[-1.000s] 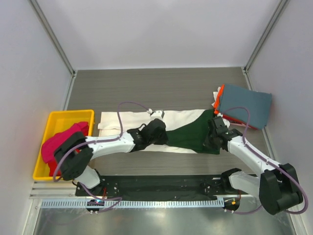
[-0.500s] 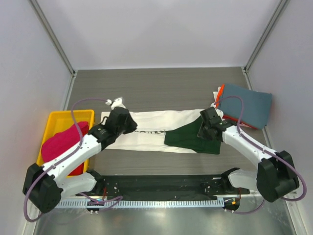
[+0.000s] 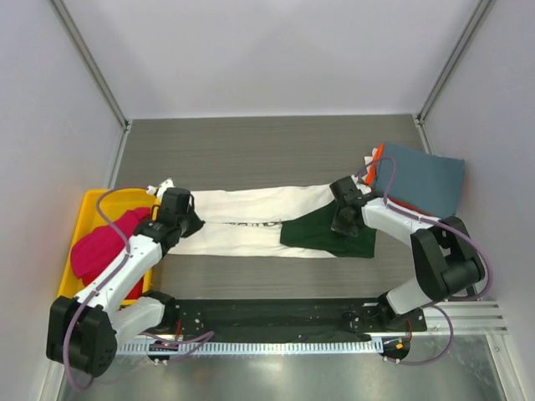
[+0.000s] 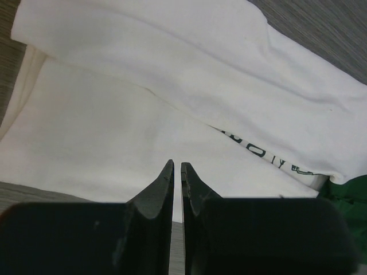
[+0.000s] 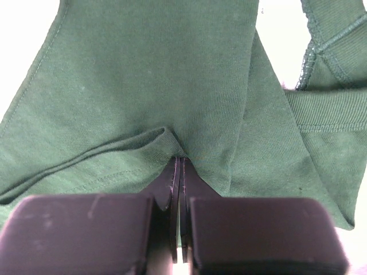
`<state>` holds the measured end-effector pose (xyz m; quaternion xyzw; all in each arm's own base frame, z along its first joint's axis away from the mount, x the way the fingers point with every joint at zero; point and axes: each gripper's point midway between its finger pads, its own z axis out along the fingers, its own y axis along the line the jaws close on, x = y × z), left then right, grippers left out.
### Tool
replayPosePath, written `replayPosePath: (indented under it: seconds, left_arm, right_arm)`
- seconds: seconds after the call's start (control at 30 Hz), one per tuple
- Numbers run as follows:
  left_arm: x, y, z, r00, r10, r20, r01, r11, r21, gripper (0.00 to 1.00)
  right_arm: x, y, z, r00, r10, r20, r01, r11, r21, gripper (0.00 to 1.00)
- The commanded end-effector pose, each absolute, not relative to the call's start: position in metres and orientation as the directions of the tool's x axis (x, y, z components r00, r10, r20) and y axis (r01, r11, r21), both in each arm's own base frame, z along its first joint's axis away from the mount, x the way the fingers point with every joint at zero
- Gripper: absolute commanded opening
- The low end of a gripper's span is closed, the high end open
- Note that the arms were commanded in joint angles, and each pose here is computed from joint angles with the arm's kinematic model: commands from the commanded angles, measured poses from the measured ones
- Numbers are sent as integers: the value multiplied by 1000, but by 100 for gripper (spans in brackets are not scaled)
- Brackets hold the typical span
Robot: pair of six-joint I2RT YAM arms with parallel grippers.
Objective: Fold and stack the t-shirts
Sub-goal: Fold the tshirt
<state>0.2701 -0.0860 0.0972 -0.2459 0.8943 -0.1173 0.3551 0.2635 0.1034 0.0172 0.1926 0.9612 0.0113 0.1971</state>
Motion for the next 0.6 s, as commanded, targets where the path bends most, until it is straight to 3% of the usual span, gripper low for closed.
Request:
replayPosePath:
  seconds: [0.0,0.27,0.4,0.47,0.5,0.57]
  left_arm:
    - [280,-73,91,-585,-557,-589,-415,830,-372,9]
    - [295,-72,85,-600,-555,-576,-439,830,-342,5]
    - [289,-73,92,-591,-554,-587,-413,832,-370,5]
    - [287,-78,94,-604,-542,-583,-381,840,-386,5]
    - [284,-80,93,-622,-521,-585,-354,853,-383,6]
    - [278,-94,98,-663,-487,-568,-275,865,-421,9]
  right_arm:
    - [287,100,4,-836,374,-402,380,922,68,1]
    - [385,135,-17,-854,351,-384,353,933,68,1]
    - [509,182,22,-815,338,-472,281,941,188,1]
    - [544,198,36,-812,328,-482,243,942,233,2]
    - [572,208,70,-781,331,-530,211,938,274,14]
    - [580,218,113,-746,311,-589,150,940,305,33]
